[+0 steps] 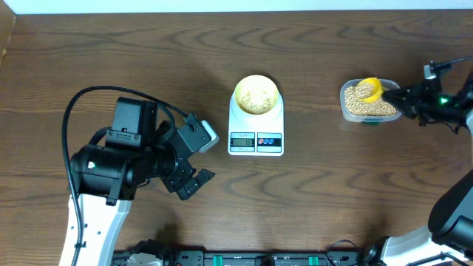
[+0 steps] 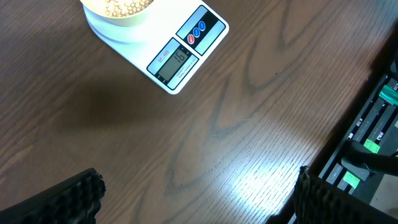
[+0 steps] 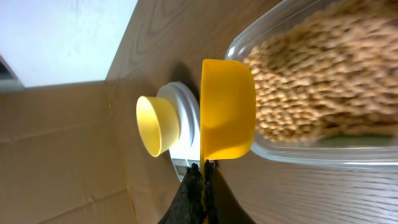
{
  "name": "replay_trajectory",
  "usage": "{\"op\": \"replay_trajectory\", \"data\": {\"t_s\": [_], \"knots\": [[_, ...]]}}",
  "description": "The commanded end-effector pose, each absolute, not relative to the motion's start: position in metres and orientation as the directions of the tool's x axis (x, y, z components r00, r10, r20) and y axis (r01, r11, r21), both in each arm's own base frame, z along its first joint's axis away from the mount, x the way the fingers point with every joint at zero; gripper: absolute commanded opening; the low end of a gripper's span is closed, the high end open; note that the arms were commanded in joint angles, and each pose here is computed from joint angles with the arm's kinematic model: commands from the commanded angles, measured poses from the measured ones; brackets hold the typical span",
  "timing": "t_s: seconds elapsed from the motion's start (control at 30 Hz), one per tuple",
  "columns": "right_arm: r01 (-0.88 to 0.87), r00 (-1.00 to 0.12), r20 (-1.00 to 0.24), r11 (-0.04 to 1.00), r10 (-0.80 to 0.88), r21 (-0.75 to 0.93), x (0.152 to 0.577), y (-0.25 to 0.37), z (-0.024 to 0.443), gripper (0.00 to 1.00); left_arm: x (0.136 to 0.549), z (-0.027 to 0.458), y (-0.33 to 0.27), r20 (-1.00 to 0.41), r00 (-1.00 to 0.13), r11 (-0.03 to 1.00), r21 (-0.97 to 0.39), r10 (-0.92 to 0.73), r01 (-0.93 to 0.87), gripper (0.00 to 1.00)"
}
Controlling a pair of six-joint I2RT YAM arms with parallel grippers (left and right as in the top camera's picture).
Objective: Scoop item into bowl and weigh 50g on scale
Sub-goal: 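Lift the filled scoop and carry it over the yellow bowl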
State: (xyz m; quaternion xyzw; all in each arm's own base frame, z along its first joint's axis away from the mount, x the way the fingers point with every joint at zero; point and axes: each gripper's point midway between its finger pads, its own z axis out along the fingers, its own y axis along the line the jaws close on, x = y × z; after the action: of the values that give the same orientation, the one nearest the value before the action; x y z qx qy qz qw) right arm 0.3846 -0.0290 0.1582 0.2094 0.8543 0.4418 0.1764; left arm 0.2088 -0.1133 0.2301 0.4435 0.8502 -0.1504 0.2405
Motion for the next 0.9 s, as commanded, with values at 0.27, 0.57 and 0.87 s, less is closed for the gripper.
{"op": "replay_trajectory", "data": {"t_s": [0.27,0.57,0.87], "knots": [[0.097,-0.924,-0.108,0.498,0.367,0.862,0.392,0.056,0.175,0.01,0.21,0.238,-0.113,-0.557,-0.467,0.552,-0.018,0.687,0.834,0.99],[0.037,-0.944,-0.128,0.483,0.303,0.875,0.401,0.106,0.184,0.01,0.21,0.238,-0.113,-0.557,-0.467,0.552,-0.018,0.687,0.834,0.99],[-0.073,-0.962,-0.189,0.478,0.199,0.875,0.398,0.154,0.191,0.01,0.21,0.238,-0.113,-0.557,-0.467,0.552,-0.018,0.687,0.834,0.99]]}}
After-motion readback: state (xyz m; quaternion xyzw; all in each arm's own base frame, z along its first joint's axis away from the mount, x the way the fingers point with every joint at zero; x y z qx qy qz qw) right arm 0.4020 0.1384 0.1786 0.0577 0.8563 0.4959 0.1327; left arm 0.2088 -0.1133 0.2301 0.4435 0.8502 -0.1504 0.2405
